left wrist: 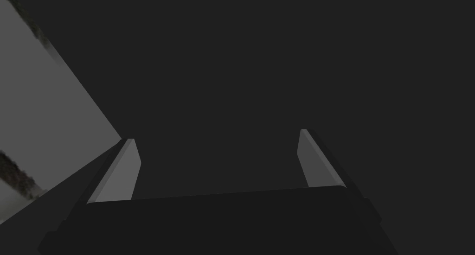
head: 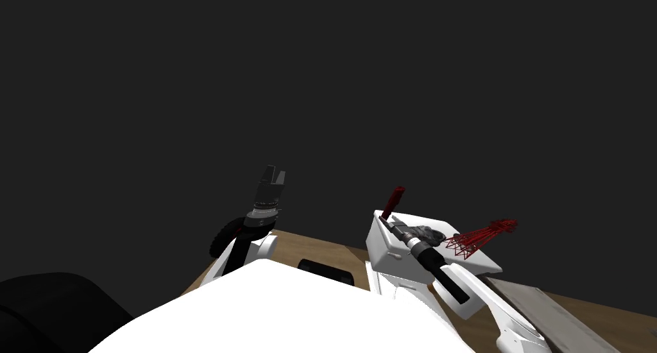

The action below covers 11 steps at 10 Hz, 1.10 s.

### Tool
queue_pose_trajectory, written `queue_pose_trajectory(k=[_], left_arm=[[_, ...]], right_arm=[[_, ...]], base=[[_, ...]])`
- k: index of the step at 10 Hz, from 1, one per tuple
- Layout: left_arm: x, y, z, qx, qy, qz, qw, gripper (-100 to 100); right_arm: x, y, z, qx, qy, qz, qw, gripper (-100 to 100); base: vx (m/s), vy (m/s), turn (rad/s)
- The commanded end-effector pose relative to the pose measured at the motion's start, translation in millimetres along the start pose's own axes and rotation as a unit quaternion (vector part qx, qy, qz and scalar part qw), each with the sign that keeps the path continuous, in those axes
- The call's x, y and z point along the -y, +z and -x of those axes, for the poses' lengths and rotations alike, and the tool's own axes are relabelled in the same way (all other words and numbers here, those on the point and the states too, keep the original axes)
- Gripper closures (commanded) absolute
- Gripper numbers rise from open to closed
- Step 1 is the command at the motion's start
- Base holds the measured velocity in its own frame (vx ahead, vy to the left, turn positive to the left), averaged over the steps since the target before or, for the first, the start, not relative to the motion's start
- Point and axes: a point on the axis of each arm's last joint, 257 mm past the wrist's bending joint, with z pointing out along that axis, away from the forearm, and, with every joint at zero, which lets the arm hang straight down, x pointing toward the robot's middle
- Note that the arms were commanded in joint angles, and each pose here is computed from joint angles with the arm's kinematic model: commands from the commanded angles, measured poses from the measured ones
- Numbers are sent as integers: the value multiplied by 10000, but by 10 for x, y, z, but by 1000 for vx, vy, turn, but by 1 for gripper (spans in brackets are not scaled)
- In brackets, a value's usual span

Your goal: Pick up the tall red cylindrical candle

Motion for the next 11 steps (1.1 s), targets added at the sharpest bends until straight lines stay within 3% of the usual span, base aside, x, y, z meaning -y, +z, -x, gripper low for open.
queue_pose_trajectory(k=[1,2,3,7,8,11], left_arm=[[0,0,0,0,0,0,10000,0],[0,0,0,0,0,0,10000,0],[0,0,0,0,1,0,10000,0],[0,0,0,0,0,0,10000,0],[0,0,0,0,1,0,10000,0],[0,0,0,0,0,0,10000,0]], right_arm=[[130,104,51,11,-35,-102,9999,-100],[184,121,50,1,-41,-148,9999,-100],[105,215,-3,-71,26,27,10000,-100],[396,406,143,-17,-62,-198,9998,-100],[316,503,129,-72,-31,-24,10000,-100],[492,670,345,41,-117,-159,9998,-100]], base=[[-19,12,-10],[17,0,2],[-90,30,84],[-61,13,8],[-104,40,79],[-82,20,12]])
